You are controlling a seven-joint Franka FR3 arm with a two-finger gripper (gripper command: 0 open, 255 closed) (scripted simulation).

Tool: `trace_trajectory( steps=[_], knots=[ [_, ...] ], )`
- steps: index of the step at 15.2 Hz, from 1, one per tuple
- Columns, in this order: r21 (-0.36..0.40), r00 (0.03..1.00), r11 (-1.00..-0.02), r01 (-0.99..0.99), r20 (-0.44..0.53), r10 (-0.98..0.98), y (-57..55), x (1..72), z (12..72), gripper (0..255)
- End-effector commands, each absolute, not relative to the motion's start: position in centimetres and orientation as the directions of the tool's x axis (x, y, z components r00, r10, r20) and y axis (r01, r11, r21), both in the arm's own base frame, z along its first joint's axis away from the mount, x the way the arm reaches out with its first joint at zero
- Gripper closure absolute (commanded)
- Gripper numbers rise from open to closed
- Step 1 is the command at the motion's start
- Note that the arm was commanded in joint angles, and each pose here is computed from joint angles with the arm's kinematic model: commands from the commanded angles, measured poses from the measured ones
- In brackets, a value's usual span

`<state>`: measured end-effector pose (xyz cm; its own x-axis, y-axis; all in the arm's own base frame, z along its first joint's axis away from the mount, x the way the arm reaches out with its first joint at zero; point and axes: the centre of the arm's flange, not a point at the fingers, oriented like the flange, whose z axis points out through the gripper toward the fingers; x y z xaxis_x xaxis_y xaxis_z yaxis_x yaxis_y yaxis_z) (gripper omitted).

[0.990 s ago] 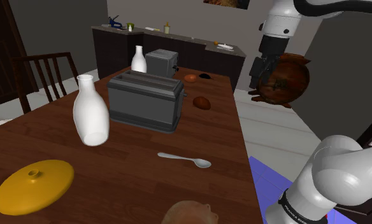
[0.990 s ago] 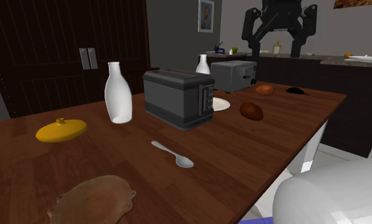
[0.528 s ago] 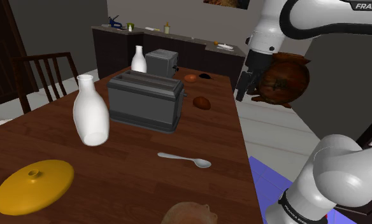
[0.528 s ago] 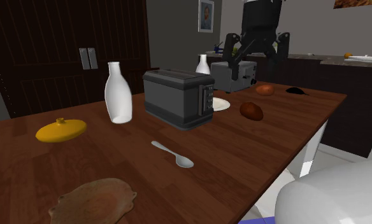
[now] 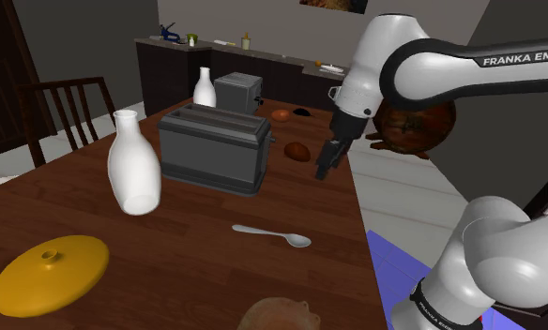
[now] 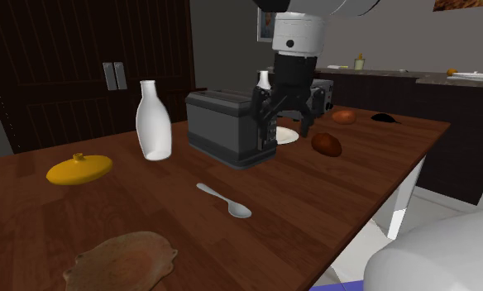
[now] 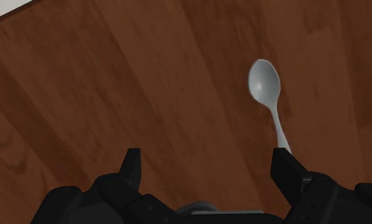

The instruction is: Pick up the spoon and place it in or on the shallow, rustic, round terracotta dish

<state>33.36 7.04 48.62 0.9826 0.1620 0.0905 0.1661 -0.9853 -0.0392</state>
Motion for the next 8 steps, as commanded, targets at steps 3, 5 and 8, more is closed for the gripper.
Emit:
trace_trajectory(
  steps=[3,5,8],
  knots=[
    [-0.066,0.966,-0.971,0.232,0.129,0.222,10.0,34.2,45.3,0],
    [-0.079,0.957,-0.961,0.264,0.147,0.251,11.6,34.5,43.6,0],
    [-0.096,0.940,-0.945,0.313,0.176,0.293,14.2,35.1,41.1,0]
  ],
)
